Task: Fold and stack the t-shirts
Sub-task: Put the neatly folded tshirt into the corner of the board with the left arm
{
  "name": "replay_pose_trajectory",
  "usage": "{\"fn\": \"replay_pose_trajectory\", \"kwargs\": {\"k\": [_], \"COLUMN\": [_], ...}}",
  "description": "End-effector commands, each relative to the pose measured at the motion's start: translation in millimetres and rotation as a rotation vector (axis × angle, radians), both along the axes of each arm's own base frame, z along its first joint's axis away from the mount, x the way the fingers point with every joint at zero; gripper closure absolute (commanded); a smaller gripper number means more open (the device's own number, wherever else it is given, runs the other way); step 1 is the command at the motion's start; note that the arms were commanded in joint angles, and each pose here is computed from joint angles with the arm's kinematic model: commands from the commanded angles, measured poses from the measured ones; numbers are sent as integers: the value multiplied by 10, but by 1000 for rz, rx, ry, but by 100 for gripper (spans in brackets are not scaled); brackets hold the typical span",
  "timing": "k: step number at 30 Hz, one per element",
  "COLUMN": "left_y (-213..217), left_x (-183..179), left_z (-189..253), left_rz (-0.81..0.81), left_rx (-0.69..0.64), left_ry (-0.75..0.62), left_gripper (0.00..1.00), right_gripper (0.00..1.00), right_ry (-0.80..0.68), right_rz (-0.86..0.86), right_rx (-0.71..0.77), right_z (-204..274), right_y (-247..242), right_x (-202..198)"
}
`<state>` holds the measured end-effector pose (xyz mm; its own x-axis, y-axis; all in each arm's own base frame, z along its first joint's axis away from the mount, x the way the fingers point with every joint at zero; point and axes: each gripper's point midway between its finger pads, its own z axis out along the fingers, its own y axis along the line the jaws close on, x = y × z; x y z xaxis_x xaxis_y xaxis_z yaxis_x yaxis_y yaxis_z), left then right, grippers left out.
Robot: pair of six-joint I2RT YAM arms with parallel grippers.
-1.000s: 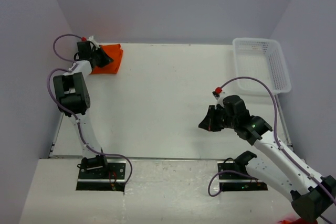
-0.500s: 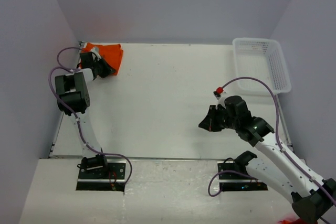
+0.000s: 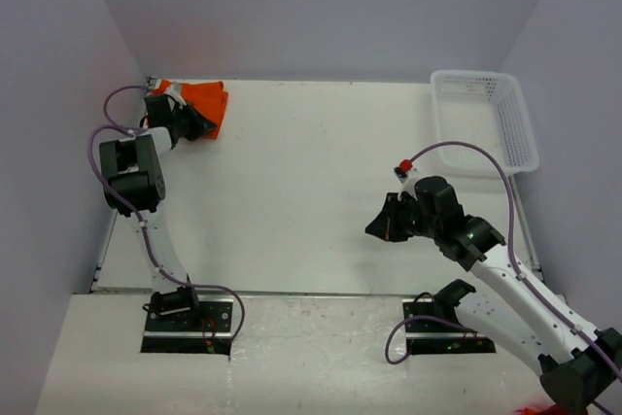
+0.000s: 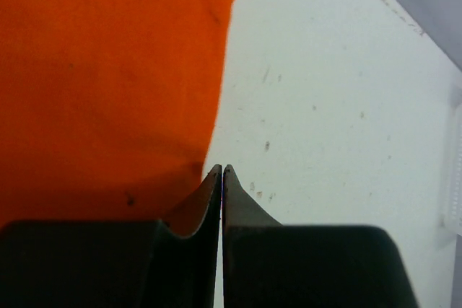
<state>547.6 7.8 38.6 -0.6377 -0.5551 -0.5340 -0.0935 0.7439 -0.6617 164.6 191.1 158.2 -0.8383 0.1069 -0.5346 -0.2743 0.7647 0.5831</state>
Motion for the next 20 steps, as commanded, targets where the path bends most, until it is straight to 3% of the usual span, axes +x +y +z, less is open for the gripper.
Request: {"fn": "replay_pose_trajectory", "kwargs": {"k": [1, 5, 7, 10, 11, 13, 15, 19, 20], "left_y": [-82, -232, -324, -510, -570, -732, -809, -1153, -1159], "left_x": [198, 129, 38, -196, -313, -500, -552, -814, -848], "left_z": [1116, 2030, 2324, 2804, 2988, 3076, 3023, 2855, 2816], "left_rz": [-56, -112, -145, -179, -190, -197, -172, -209, -197], "left_rx": [-19, -23, -23, -24, -16, 22, 94, 216, 228], "left_ry": [-262, -466, -530, -633, -664, -678, -659, -600, -592], "left_gripper": [100, 100, 92, 86, 85, 74, 63, 37, 13], "right_gripper": [100, 100, 100, 91, 81, 68, 47, 39, 37], "right_ry": [-40, -66, -86, -123, -122, -145, -156, -163, -163], "right_rz": [31, 44, 54, 50, 45, 44, 37, 41, 51], "right_rx": [38, 54, 64, 60, 50, 48, 39, 19, 23], "right_z": [26, -24, -38, -53, -79, -66, -62, -20, -18], "right_y": [98, 154, 186, 198, 199, 223, 240, 291, 322], "right_x": [58, 110, 150, 227, 258, 322, 388, 507, 516]}}
